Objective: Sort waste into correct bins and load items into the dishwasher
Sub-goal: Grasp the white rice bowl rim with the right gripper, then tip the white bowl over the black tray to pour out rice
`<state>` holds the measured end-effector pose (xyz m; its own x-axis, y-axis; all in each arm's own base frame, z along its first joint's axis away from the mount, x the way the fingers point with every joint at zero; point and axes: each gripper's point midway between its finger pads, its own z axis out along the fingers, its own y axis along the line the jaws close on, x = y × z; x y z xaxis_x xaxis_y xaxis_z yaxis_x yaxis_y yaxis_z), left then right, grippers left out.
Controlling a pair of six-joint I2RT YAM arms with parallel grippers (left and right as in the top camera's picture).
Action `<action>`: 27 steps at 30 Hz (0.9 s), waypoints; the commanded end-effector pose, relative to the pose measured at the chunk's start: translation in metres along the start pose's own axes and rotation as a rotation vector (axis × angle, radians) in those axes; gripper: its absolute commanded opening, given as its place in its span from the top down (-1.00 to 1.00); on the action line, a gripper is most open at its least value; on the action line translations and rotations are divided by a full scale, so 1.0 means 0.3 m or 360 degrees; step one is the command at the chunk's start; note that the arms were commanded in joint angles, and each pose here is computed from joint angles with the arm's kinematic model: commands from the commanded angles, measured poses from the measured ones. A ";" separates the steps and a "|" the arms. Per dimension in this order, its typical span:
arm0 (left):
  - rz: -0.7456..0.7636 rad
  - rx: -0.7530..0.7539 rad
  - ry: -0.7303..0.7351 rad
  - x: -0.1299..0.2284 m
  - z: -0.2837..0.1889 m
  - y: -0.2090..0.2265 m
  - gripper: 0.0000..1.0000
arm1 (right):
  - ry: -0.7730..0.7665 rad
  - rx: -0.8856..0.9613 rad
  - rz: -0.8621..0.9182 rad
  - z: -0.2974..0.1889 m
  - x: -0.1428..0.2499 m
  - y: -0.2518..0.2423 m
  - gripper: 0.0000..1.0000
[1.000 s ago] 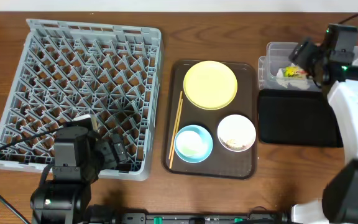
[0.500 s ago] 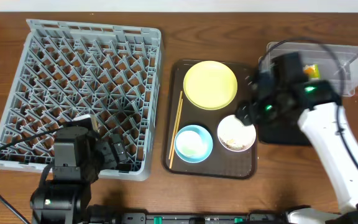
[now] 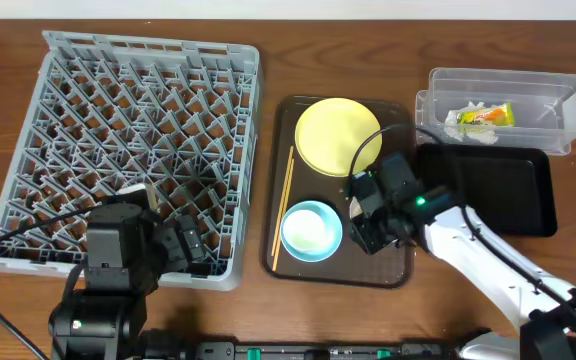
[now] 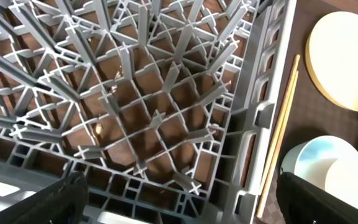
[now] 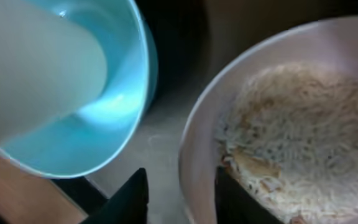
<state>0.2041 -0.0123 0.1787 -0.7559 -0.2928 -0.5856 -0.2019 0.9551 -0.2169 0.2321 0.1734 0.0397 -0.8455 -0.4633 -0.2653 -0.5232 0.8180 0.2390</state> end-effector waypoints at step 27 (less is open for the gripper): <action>-0.0015 -0.0003 -0.0015 -0.012 -0.013 0.000 -0.93 | -0.0487 0.0123 0.0244 -0.235 -0.221 -0.030 0.98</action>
<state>0.2031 -0.0122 0.1778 -0.7590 -0.2926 -0.5816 -0.2031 0.9551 -0.2156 0.2606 0.1762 0.0773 -0.8455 -0.3526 -0.4010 -0.4509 0.8738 0.1824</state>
